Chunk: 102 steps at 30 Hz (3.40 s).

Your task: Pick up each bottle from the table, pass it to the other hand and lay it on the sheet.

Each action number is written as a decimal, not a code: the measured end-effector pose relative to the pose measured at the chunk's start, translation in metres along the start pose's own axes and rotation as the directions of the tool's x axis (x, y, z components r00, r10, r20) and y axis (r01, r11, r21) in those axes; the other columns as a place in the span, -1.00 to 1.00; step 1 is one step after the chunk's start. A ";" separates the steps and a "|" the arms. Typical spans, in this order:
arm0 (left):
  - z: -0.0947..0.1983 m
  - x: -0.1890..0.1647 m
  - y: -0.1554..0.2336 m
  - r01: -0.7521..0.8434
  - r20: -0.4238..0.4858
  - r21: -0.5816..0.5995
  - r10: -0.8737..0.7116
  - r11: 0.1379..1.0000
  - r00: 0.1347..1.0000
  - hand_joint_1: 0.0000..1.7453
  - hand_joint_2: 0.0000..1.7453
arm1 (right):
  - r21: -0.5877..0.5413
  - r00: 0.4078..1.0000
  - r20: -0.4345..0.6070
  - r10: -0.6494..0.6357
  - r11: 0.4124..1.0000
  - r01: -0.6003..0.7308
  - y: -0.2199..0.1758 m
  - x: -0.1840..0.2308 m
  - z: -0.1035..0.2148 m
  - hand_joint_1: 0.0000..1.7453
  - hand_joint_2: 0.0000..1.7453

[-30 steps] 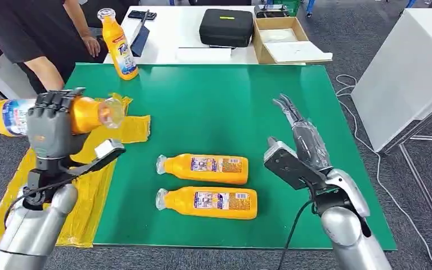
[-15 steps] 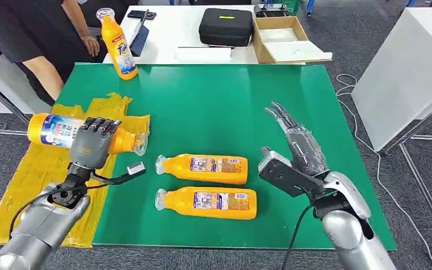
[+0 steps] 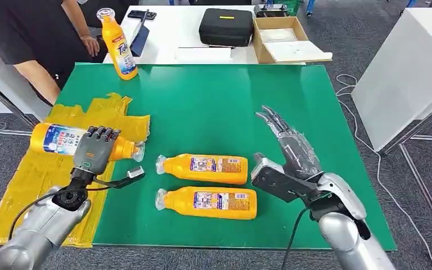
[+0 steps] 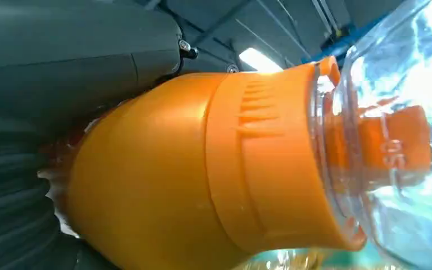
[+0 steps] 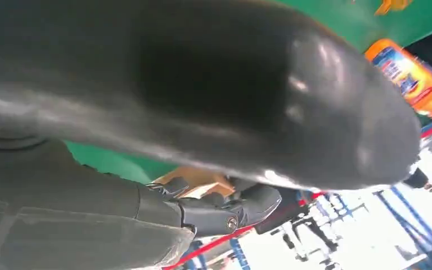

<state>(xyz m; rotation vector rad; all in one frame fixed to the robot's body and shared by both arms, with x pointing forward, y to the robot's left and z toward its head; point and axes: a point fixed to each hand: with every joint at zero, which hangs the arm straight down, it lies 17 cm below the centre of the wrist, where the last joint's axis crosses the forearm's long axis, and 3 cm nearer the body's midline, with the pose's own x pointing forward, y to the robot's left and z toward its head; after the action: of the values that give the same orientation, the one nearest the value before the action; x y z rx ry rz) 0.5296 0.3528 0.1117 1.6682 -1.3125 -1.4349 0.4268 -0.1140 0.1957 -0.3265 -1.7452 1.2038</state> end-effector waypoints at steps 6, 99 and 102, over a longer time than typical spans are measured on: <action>0.015 0.003 -0.034 0.008 -0.003 -0.100 -0.008 0.995 1.000 -1.00 -1.00 | 0.023 1.000 0.015 0.020 1.000 -0.021 0.009 0.004 0.003 -1.00 -1.00; 0.054 -0.184 0.102 -0.708 -0.090 0.652 0.955 0.271 0.282 -1.00 -1.00 | 0.442 0.810 -0.397 0.431 0.864 -0.243 0.211 -0.082 0.063 -0.98 1.00; 0.054 -0.182 0.102 -0.709 -0.090 0.651 0.955 0.272 0.284 -1.00 -1.00 | 0.444 0.810 -0.400 0.428 0.864 -0.237 0.210 -0.083 0.057 0.98 1.00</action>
<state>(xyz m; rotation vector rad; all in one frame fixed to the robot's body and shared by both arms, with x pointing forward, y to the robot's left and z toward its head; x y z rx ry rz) 0.4577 0.4934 0.2589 0.9991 -1.9141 0.0589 0.3640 -0.1014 -0.0279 -0.6711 -1.0097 1.5238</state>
